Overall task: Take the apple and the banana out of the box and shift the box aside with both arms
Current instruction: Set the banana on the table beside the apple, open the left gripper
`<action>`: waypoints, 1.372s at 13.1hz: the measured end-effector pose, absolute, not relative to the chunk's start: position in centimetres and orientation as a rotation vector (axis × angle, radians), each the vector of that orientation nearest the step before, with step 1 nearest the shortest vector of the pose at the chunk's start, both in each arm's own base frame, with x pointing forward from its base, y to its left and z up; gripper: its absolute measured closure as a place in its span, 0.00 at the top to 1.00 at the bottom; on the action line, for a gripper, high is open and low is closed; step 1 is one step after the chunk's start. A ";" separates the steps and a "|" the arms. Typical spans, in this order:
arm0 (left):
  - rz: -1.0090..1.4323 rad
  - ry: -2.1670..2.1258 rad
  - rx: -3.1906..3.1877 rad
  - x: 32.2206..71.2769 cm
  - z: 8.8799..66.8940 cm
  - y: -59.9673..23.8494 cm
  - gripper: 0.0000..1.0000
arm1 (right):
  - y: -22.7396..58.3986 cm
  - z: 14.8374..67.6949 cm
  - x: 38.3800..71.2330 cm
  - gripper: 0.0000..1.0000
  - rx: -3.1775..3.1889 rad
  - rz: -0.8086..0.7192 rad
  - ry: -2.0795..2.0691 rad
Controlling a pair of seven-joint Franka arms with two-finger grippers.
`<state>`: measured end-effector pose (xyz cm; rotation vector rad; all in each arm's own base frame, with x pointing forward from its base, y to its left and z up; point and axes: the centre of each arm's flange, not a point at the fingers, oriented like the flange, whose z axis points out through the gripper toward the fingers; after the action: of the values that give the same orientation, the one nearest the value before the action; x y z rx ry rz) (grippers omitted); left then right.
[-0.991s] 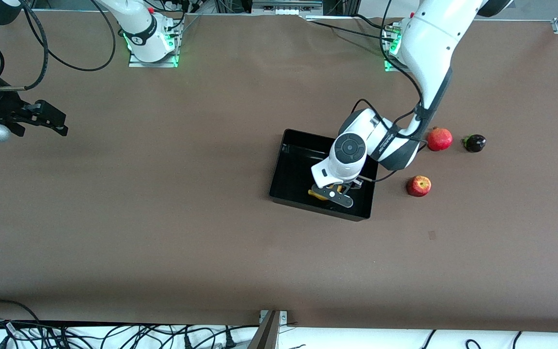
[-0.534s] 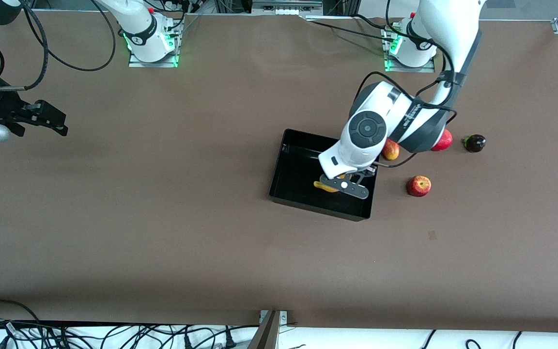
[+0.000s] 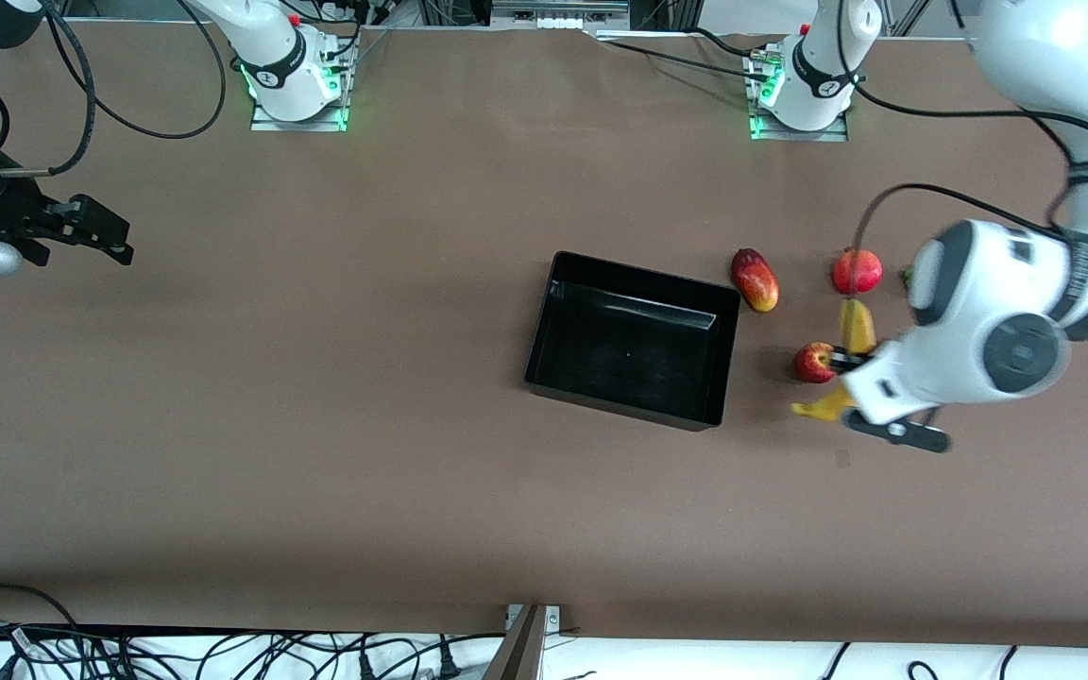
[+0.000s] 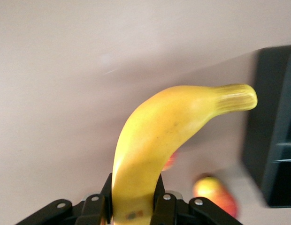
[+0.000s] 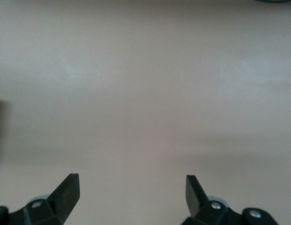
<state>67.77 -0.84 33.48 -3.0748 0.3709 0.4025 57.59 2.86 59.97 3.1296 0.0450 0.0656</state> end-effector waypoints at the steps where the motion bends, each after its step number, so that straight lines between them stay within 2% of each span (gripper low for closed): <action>1: 0.414 0.384 -3.084 68.0 30.9 3.4 0.34 | 2.9 60.0 57.6 1.00 3.130 0.066 0.046; 3: 0.371 0.422 -3.073 68.2 25.0 8.7 0.34 | 3.0 60.0 57.6 1.00 3.130 0.066 0.048; 6: 0.317 0.464 -3.053 68.1 19.3 10.0 0.34 | 3.1 60.0 57.6 1.00 3.130 0.066 0.052; 7: 0.324 0.472 -3.052 68.1 18.7 9.8 0.41 | 3.2 60.0 57.6 1.00 3.130 0.067 0.055; 10: 0.318 0.492 -3.054 68.3 19.5 8.9 0.71 | 3.8 60.0 57.5 1.00 3.130 0.067 0.072; 12: 0.328 0.511 -3.051 68.7 23.1 7.6 0.93 | 3.8 60.0 57.5 1.00 3.130 0.067 0.070; 13: 0.319 0.522 -3.050 68.9 26.4 6.4 1.00 | 4.0 59.7 57.6 1.00 3.129 0.057 0.074; 18: 0.357 0.505 -3.011 66.5 45.1 0.8 1.00 | 11.4 52.9 59.0 1.00 3.107 -0.125 0.182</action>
<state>66.48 0.76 45.15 -3.0110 0.5046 0.3567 59.05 11.37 52.87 3.1065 0.1821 -0.1248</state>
